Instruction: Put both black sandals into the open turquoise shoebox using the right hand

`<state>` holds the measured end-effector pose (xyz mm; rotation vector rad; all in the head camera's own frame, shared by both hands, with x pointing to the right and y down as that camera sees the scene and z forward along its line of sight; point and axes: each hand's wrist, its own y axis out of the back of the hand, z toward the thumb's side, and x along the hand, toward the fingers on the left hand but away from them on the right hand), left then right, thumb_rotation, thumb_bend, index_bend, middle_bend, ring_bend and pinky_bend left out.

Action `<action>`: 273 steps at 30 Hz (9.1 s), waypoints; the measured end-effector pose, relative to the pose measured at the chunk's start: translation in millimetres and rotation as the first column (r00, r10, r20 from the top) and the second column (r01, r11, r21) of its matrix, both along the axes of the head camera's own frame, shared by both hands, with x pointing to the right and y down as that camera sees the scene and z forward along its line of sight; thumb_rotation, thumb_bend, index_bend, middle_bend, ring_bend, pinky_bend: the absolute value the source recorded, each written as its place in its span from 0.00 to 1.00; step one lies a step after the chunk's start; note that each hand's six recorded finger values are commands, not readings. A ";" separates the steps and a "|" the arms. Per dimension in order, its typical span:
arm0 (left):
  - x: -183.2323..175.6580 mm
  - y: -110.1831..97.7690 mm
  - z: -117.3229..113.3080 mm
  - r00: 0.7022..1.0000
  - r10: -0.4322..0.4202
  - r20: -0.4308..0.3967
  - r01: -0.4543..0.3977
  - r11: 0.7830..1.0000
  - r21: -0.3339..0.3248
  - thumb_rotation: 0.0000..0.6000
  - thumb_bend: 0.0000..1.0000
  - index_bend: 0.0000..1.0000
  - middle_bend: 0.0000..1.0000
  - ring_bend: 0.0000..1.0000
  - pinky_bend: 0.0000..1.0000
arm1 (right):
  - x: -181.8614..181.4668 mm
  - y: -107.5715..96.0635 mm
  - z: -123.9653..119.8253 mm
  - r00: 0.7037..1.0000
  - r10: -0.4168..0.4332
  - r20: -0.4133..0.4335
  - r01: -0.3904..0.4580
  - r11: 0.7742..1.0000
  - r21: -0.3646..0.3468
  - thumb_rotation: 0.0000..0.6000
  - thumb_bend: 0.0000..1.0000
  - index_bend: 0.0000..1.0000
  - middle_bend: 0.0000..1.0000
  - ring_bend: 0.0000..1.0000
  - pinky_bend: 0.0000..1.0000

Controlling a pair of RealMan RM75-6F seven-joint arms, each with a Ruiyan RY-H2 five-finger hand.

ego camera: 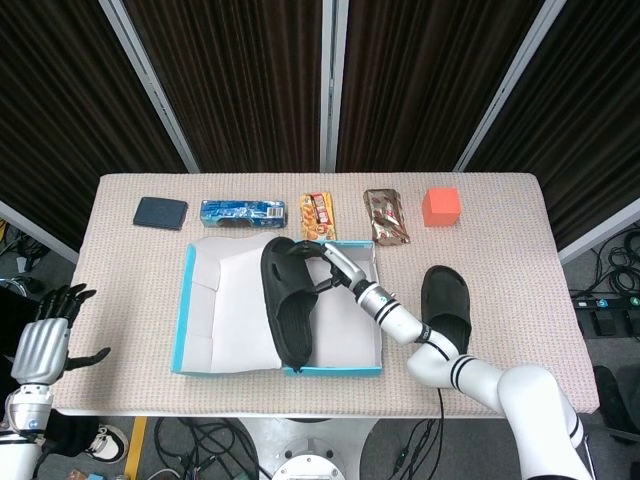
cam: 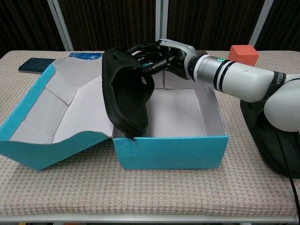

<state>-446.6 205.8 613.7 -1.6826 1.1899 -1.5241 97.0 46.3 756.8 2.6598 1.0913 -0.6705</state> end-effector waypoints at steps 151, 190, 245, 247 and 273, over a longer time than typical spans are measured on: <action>8.6 6.8 8.6 0.997 0.019 -0.080 -0.025 0.998 -0.063 1.00 0.09 0.16 0.09 0.03 0.04 | 238.3 25.3 -41.1 0.433 -0.330 -0.839 0.298 0.931 -0.212 1.00 0.03 0.18 0.28 0.00 0.05; 10.0 7.4 12.2 0.996 0.021 -0.083 -0.027 0.997 -0.075 1.00 0.09 0.16 0.09 0.03 0.04 | 224.7 -26.5 -156.1 0.744 0.053 -0.666 0.106 0.975 0.196 1.00 0.12 0.57 0.53 0.30 0.39; -3.9 7.3 27.7 0.999 -0.017 -0.036 0.014 0.995 -0.095 1.00 0.09 0.16 0.09 0.03 0.04 | 97.1 -13.1 -32.7 0.972 -0.095 -0.217 0.120 0.987 0.106 1.00 0.11 0.58 0.53 0.30 0.38; -4.2 7.4 28.5 0.999 -0.019 -0.035 0.015 0.995 -0.097 1.00 0.09 0.16 0.09 0.03 0.04 | 97.2 -13.7 -30.1 0.967 -0.108 -0.232 0.136 0.984 0.112 1.00 0.11 0.58 0.53 0.30 0.38; -10.0 7.9 32.0 0.999 -0.039 -0.030 0.036 0.994 -0.106 1.00 0.09 0.16 0.09 0.03 0.04 | 90.4 -16.3 -24.2 0.910 -0.259 -0.324 0.294 0.954 0.065 1.00 0.00 0.10 0.25 0.01 0.16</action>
